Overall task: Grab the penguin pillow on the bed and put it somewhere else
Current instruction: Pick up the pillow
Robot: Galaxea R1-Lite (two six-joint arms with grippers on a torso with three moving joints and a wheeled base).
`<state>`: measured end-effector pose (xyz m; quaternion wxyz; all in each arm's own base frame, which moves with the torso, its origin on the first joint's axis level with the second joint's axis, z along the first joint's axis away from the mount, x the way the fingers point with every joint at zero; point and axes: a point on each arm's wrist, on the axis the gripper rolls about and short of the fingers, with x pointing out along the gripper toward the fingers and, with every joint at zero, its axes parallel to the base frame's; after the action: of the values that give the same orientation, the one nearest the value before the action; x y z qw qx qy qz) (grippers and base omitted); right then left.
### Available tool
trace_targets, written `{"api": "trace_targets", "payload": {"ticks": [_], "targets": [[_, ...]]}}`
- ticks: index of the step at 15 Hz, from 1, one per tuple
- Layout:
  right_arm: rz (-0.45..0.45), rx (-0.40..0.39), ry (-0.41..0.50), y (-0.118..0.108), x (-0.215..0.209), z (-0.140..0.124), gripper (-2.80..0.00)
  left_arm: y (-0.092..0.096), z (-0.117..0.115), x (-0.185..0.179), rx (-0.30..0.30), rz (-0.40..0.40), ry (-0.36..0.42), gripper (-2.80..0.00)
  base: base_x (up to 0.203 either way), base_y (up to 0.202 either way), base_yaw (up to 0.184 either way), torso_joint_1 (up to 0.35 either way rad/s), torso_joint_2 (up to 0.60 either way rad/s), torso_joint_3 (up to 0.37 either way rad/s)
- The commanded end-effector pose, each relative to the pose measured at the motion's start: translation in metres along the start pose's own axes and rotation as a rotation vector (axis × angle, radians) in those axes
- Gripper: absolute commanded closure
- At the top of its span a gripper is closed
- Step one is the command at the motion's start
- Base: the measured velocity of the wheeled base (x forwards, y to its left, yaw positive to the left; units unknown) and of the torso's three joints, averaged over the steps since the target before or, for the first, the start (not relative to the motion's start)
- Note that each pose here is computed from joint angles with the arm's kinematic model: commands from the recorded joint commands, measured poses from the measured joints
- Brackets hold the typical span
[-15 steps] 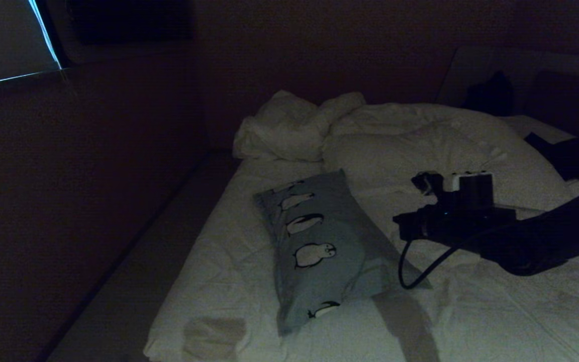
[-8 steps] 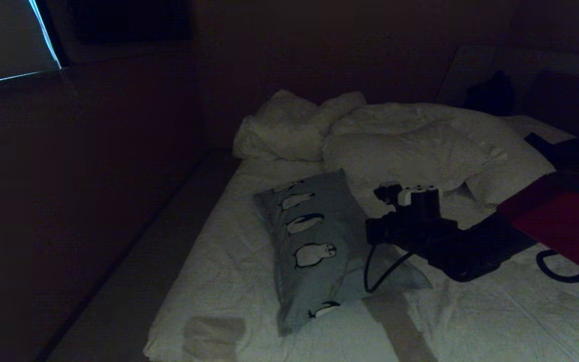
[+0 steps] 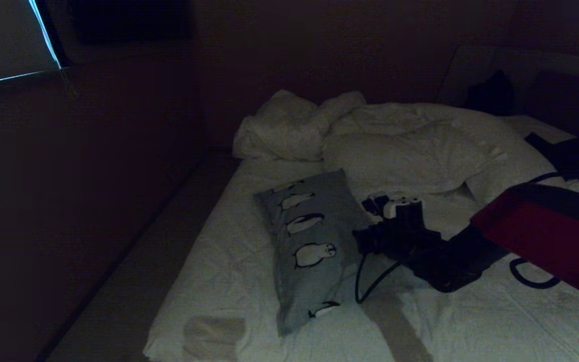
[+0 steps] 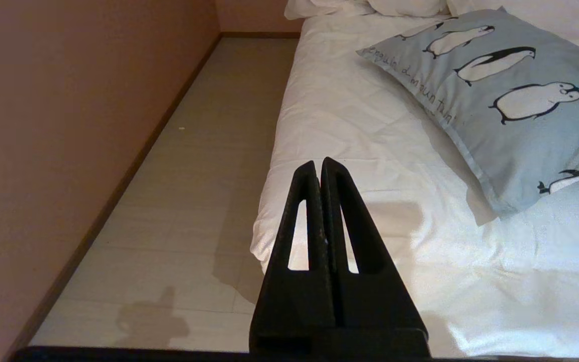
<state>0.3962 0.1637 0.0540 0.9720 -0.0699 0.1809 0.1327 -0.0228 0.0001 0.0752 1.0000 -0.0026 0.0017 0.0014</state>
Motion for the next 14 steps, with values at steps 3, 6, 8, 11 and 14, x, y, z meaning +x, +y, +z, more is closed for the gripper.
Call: {"api": "trace_targets", "payload": {"ticks": [3,6,8,11,14], "targets": [[-0.004,-0.018,0.01,0.021,0.006,-0.012,-2.8,0.0,0.0,0.0,0.0,0.0,0.001,0.0,0.0,0.0,0.0,0.0,0.0,0.0],[-0.006,-0.026,0.038,0.03,0.017,-0.026,-2.8,0.0,0.0,0.0,0.001,0.0,0.001,0.0,0.0,0.0,0.0,0.0,0.0,0.0],[-0.006,-0.037,0.067,0.037,0.024,-0.039,-2.8,0.0,0.0,0.0,0.001,0.0,0.001,0.0,0.0,0.0,0.0,0.0,0.0,0.0],[-0.013,-0.042,0.103,0.044,0.04,-0.061,-2.8,0.0,0.0,0.0,-0.001,0.0,0.001,0.0,0.0,0.0,0.0,0.0,0.0,0.0],[-0.017,-0.05,0.134,0.046,0.05,-0.076,-2.8,0.0,0.0,0.0,0.0,0.0,0.001,0.0,0.0,0.0,0.0,0.0,0.0,0.0]]}}
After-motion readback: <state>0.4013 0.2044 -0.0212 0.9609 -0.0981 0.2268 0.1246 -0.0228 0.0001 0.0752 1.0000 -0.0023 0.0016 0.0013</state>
